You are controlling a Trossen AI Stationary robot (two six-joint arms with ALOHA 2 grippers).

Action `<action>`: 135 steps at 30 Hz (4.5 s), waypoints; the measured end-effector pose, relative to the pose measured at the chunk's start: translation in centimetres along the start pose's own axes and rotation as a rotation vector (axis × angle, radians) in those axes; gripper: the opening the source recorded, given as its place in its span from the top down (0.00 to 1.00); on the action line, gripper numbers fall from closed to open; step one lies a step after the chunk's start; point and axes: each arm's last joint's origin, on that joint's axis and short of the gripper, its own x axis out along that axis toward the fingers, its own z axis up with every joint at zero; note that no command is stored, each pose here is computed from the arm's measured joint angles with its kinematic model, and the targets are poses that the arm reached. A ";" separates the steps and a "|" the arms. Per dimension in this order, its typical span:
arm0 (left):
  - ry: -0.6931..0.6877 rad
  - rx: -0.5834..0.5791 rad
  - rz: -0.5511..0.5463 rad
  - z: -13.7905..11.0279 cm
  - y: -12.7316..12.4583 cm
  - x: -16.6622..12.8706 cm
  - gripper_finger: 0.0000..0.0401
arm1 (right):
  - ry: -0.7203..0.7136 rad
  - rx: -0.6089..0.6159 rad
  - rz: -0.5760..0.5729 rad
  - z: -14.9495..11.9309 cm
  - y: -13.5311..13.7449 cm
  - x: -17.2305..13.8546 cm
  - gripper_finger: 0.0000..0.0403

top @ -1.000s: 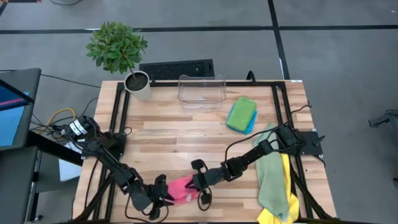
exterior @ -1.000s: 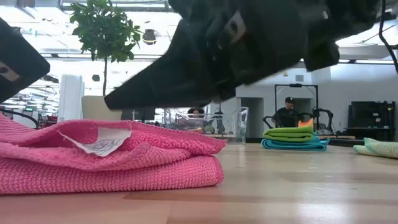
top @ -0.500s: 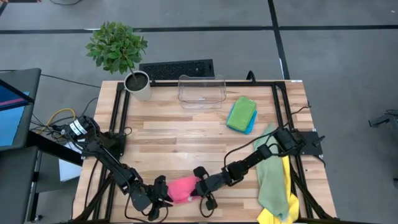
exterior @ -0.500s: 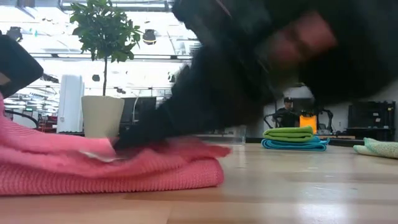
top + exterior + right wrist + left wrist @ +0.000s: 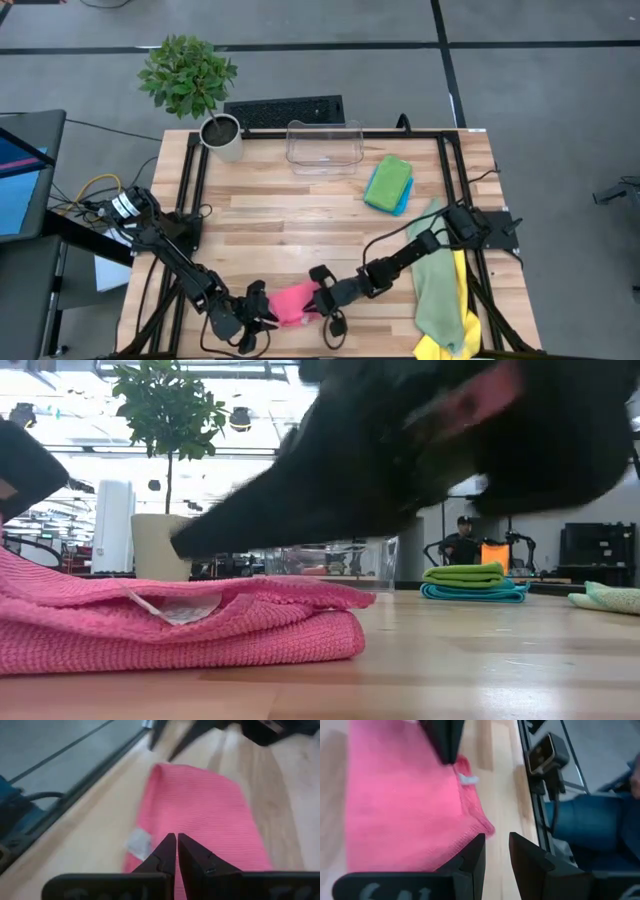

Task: Fold microfiber towels
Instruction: Fold pink microfiber towel

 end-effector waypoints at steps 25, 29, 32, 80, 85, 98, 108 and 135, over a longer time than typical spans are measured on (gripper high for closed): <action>-0.061 0.012 0.030 -1.8 1.4 4.5 0.81 | 0.062 0.032 -0.006 -0.6 -0.5 0.0 0.89; -0.108 0.032 0.069 -2.7 0.6 4.0 0.81 | 0.067 0.031 -0.010 -0.7 -0.7 0.0 0.89; -0.126 0.042 0.093 -2.9 0.5 3.8 0.81 | 0.082 0.031 -0.011 -0.8 -0.7 0.0 0.89; -0.108 0.116 0.136 -1.5 2.1 4.7 0.81 | 0.269 0.075 -0.073 -0.7 1.7 -1.9 0.74; -0.107 0.119 0.136 -1.5 2.1 4.7 0.81 | 0.249 0.066 -0.091 0.2 0.5 -2.3 0.74; -0.104 0.133 0.135 -1.5 2.1 4.7 0.81 | 0.279 0.028 -0.130 2.3 -1.9 -4.4 0.74; -0.106 0.141 0.138 -1.5 2.1 4.7 0.81 | 0.215 0.026 -0.114 2.1 -2.4 -3.6 0.74; -0.099 0.154 0.144 -0.7 2.8 5.2 0.81 | 0.171 0.093 -0.010 1.6 -2.0 -2.4 0.73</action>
